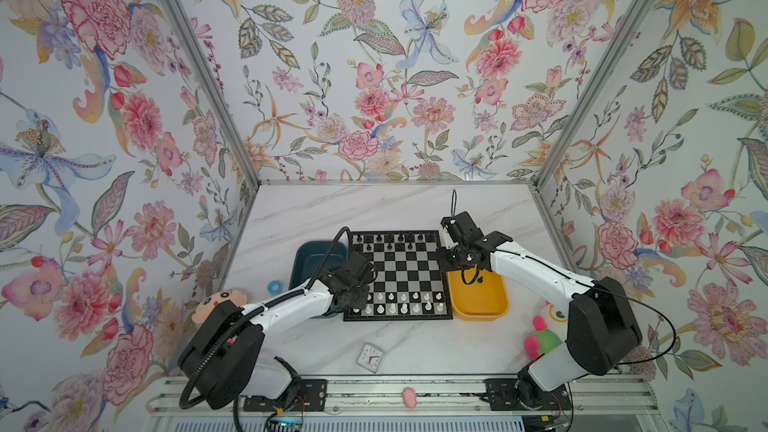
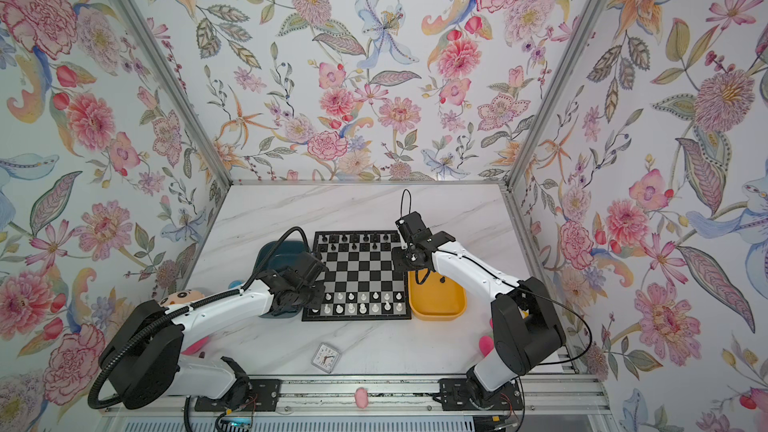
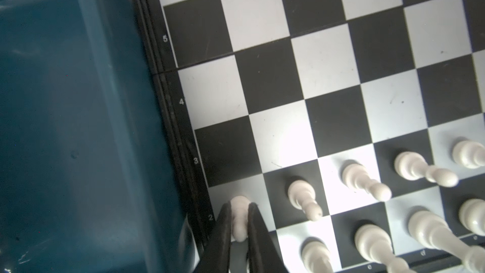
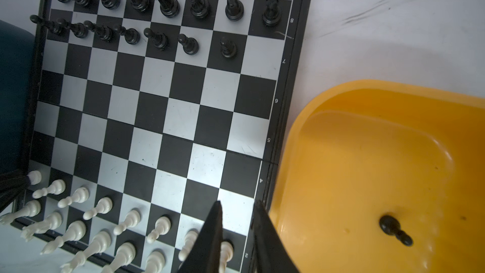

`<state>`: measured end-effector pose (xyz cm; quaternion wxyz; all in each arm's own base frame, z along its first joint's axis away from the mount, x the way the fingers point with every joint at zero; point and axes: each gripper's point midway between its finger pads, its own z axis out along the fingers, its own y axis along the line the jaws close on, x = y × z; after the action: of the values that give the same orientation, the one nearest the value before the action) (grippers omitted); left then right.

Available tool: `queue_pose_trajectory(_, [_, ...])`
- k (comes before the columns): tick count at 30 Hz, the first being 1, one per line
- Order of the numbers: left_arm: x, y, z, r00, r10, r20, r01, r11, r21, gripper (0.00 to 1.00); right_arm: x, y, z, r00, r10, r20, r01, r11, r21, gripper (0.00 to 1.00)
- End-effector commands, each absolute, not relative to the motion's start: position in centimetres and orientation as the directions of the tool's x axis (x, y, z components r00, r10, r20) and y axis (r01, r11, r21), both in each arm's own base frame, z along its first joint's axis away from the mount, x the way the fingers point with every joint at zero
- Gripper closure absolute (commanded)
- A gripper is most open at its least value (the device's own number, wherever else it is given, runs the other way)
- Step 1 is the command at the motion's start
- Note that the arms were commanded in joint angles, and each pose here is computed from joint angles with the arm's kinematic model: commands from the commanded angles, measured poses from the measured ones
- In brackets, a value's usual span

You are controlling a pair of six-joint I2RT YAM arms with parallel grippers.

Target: Set up the chess pieces on the board

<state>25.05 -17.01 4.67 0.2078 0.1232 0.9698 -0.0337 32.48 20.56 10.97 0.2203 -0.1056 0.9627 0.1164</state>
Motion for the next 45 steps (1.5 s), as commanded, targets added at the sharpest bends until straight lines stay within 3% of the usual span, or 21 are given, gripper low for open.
queue_pose_trajectory(1, [24.5,-16.4,3.7,-0.891,0.236,-0.387,0.25,0.968,0.016,0.79,32.8,21.1,11.4,-0.878,-0.142,-0.457,-0.251,0.949,0.188,0.76])
queue_pose_trajectory(22, [27.4,-18.1,10.6,-0.814,0.202,-0.544,0.255,0.967,-0.023,0.75,32.9,20.3,13.4,-0.859,-0.13,-0.494,-0.242,0.956,0.169,0.76])
queue_pose_trajectory(33, [31.5,-18.3,15.9,-0.723,0.154,-0.673,0.232,0.972,-0.027,0.72,33.6,18.7,14.9,-0.857,-0.123,-0.501,-0.222,0.964,0.143,0.75])
queue_pose_trajectory(45, [35.4,-16.5,17.9,-0.677,0.078,-0.732,0.193,0.978,-0.075,0.71,33.2,12.9,14.2,-0.891,-0.044,-0.451,-0.097,0.991,0.093,0.73])
